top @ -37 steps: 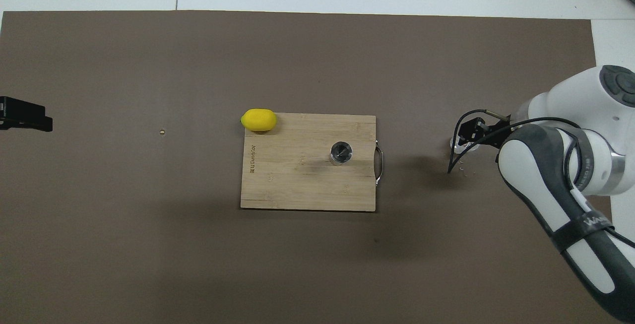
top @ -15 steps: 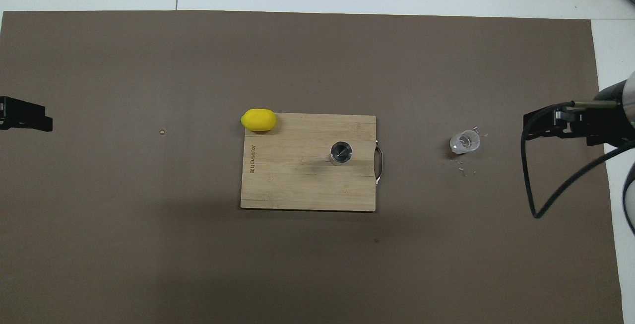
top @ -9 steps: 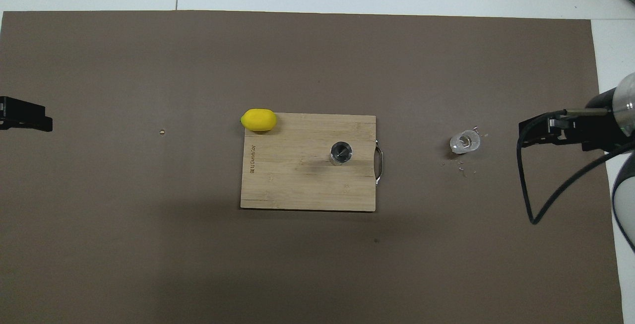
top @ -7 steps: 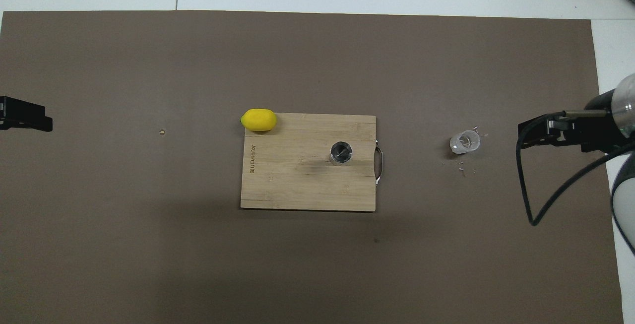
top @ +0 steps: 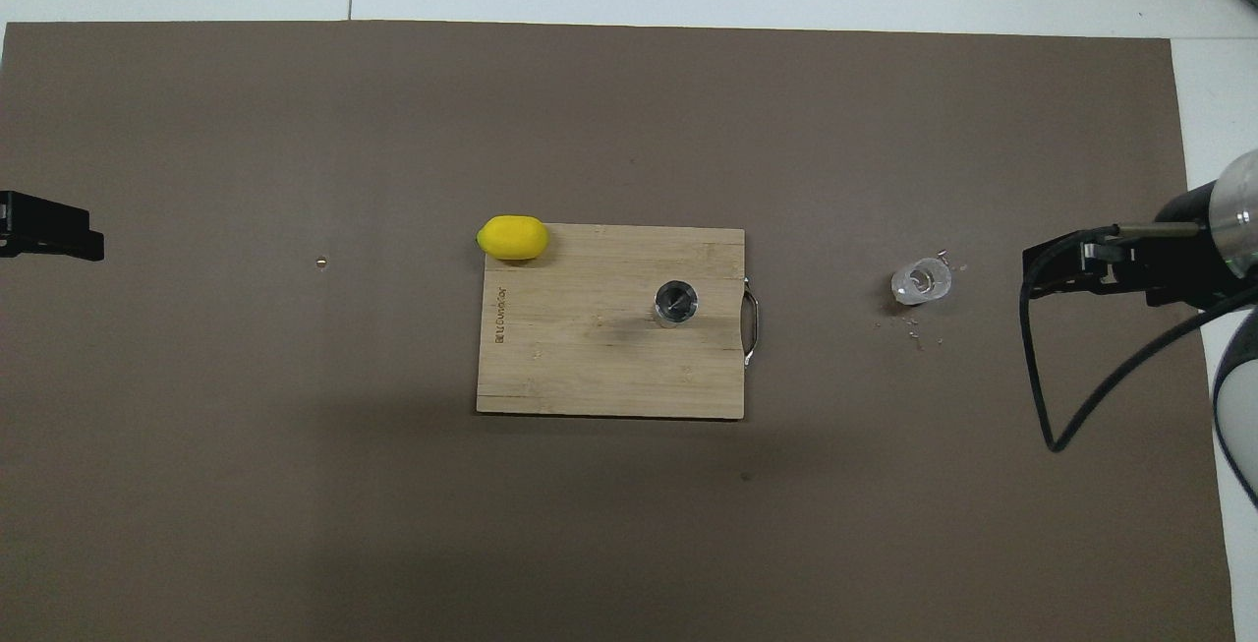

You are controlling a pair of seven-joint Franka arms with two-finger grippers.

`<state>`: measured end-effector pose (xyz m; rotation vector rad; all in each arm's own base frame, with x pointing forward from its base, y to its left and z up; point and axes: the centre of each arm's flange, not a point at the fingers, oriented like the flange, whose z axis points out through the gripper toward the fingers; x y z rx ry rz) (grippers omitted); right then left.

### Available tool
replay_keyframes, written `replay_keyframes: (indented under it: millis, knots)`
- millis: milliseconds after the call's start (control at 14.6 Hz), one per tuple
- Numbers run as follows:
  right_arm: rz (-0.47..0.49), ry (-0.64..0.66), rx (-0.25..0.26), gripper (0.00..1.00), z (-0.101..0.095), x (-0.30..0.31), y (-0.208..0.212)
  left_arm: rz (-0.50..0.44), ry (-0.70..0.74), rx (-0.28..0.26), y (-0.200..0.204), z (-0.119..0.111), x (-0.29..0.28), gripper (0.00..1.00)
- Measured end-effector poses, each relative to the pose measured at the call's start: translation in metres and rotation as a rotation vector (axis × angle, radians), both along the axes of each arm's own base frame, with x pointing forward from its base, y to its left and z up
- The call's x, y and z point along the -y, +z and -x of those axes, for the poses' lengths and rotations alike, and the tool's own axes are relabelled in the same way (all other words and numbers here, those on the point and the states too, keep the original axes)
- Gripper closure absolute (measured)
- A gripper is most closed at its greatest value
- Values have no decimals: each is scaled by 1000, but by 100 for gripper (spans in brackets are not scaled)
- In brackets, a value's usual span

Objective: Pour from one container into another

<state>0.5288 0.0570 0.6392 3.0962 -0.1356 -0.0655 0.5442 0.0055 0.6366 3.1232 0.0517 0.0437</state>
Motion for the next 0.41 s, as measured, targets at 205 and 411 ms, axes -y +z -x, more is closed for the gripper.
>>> replay_keyframes:
  millis: [205, 411]
  knots:
    - [0, 0, 0, 0, 0, 0, 0, 0, 0, 0, 0, 0, 0, 0]
    - [0, -2, 1, 0, 0, 1, 0, 0, 0, 0, 0, 0, 0, 0]
